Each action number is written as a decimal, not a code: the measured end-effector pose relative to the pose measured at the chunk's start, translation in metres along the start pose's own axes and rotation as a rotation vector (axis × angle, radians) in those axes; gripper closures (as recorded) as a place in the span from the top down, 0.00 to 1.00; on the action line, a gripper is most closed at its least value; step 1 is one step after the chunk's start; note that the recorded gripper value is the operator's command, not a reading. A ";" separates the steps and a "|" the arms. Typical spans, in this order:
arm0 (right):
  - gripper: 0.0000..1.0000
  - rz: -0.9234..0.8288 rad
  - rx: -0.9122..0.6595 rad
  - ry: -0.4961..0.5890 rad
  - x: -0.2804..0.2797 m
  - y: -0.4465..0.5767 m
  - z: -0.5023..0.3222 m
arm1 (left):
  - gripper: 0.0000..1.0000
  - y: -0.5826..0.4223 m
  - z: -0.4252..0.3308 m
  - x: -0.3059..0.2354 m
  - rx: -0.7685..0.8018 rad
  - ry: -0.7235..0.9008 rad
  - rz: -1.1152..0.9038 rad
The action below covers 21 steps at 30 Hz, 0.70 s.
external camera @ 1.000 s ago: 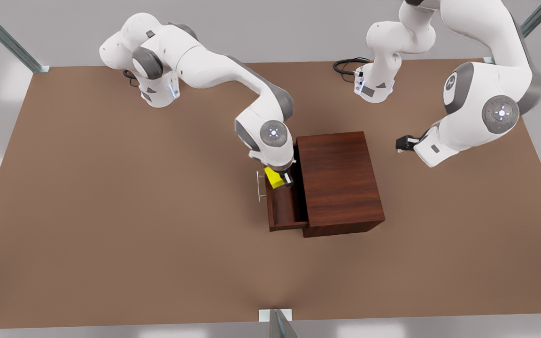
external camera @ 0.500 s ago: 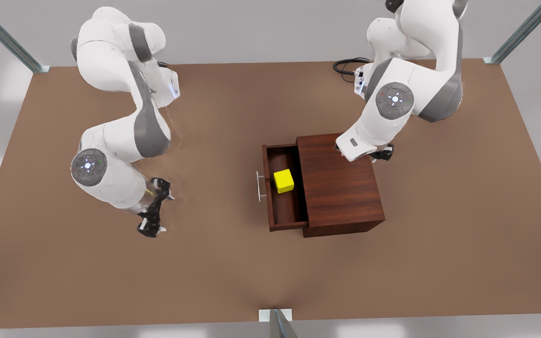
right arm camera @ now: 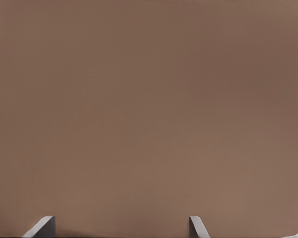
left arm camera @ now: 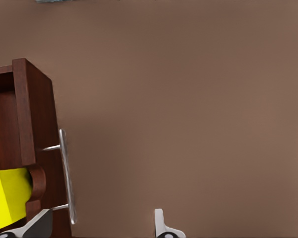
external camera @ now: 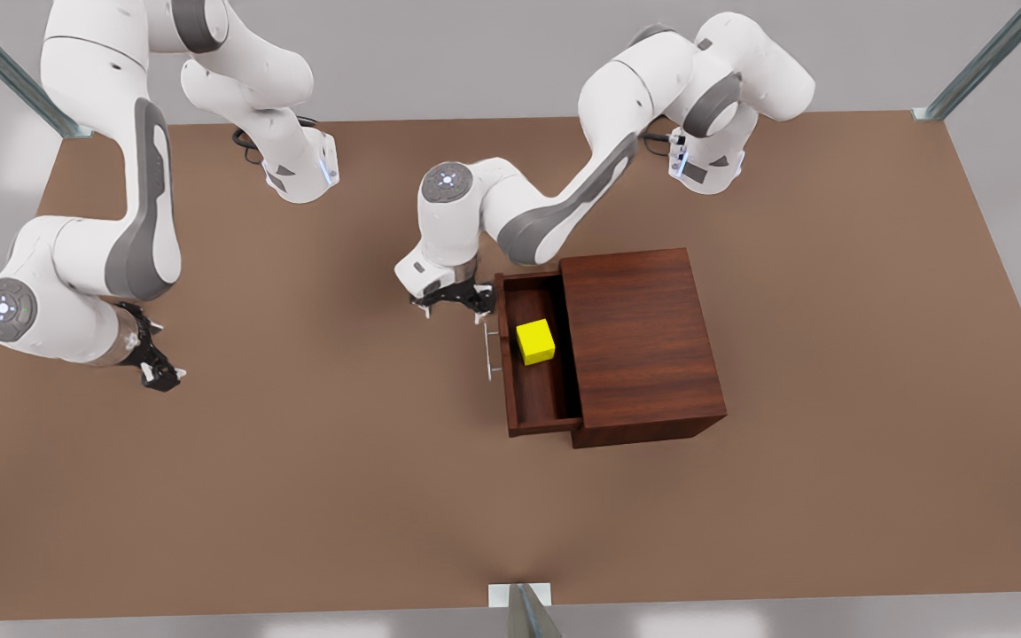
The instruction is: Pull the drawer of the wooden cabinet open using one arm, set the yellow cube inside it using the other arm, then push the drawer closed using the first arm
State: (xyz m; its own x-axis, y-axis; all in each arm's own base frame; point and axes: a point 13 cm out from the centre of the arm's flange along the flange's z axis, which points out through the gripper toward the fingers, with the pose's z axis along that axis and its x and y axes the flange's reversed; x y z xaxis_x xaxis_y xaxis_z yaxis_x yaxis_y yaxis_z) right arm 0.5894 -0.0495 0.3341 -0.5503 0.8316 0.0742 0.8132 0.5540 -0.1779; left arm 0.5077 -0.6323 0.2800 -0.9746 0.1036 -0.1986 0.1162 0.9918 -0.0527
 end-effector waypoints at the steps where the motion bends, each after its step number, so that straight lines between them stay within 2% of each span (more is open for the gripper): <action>1: 1.00 -0.049 0.002 0.001 0.001 0.001 0.001 | 1.00 -0.004 0.010 -0.002 0.004 -0.017 -0.033; 10: 1.00 -0.376 0.010 0.007 0.000 0.002 0.003 | 1.00 -0.022 0.078 -0.009 0.034 -0.116 -0.274; 21: 1.00 -0.604 0.010 0.014 0.001 0.005 0.006 | 1.00 0.013 0.112 -0.022 -0.059 -0.183 -0.411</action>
State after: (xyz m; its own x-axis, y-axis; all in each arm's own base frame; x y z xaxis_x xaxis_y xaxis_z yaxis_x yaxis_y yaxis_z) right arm 0.5915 -0.0464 0.3275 -0.9116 0.3708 0.1776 0.3562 0.9280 -0.1094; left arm 0.5518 -0.6302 0.1742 -0.8872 -0.3089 -0.3427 -0.2893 0.9511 -0.1083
